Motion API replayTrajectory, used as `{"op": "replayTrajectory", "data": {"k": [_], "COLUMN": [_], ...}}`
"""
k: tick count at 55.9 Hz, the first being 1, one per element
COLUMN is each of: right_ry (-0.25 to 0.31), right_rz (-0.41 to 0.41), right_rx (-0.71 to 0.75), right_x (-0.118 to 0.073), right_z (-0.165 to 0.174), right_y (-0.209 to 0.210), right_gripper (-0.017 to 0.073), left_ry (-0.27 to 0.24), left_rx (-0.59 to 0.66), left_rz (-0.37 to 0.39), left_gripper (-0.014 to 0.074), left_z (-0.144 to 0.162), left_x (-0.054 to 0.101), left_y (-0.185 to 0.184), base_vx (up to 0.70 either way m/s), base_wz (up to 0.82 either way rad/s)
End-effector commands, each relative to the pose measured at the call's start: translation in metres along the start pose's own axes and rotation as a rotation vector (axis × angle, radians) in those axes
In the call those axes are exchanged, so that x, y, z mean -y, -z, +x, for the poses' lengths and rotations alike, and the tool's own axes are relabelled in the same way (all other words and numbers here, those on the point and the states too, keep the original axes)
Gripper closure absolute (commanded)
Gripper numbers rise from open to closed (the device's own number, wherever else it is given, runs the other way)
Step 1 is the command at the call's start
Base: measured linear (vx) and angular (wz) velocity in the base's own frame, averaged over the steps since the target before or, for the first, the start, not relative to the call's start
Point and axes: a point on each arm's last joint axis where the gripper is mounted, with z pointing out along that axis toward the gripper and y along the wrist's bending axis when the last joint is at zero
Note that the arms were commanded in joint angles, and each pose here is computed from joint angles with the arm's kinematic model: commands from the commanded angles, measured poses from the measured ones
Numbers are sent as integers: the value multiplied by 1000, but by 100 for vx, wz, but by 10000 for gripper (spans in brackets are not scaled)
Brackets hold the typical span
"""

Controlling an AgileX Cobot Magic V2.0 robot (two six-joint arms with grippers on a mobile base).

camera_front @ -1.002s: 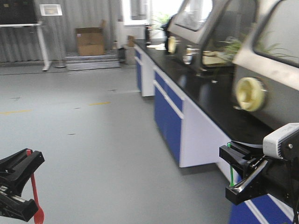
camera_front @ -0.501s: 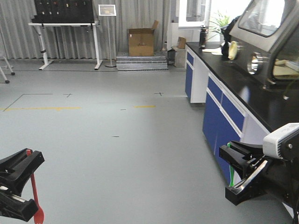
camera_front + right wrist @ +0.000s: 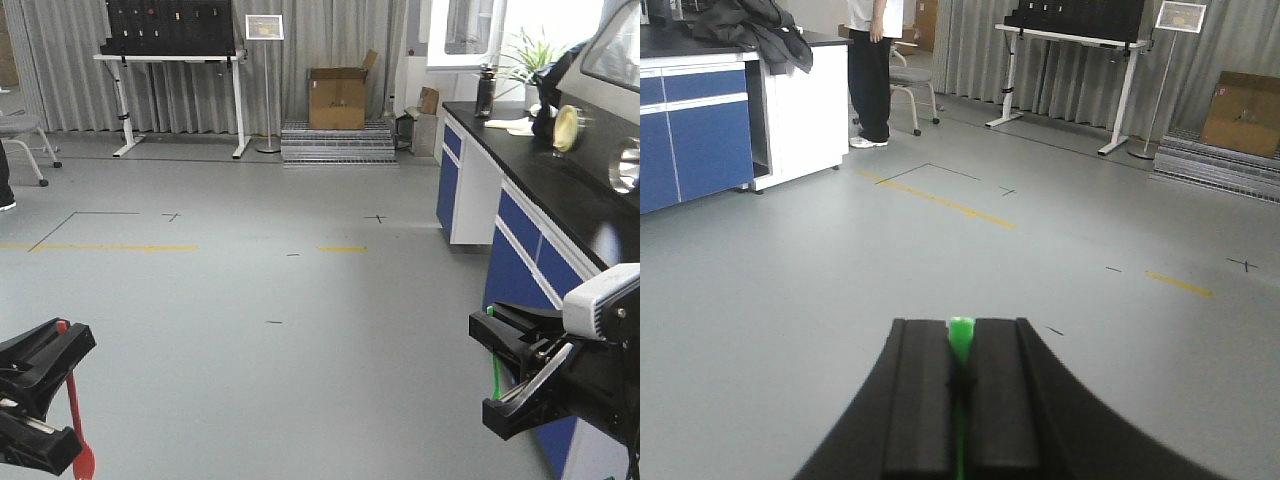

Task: Sort red and green spoons into left cabinet
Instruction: 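Hold both spoons while the base drives away from the bench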

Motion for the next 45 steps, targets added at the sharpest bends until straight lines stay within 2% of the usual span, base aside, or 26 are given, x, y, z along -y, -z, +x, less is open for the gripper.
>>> {"op": "replayTrajectory", "data": {"k": [1,45], "right_ry": [-1,-1], "right_rz": [-17,-15], "right_rx": [95,93], "right_x": [-1,-1], "right_z": [-20,-20], "right_y": [5,5], "right_gripper": [565,565], "left_ry": [10,10], "left_rx": [128,128], "left_rz": [31,31], "left_gripper": [521,521], "left_z": [-20,-20], "left_x": [4,4], "left_y": [0,0], "base_vx": [51,55], "base_wz": [9,19]}}
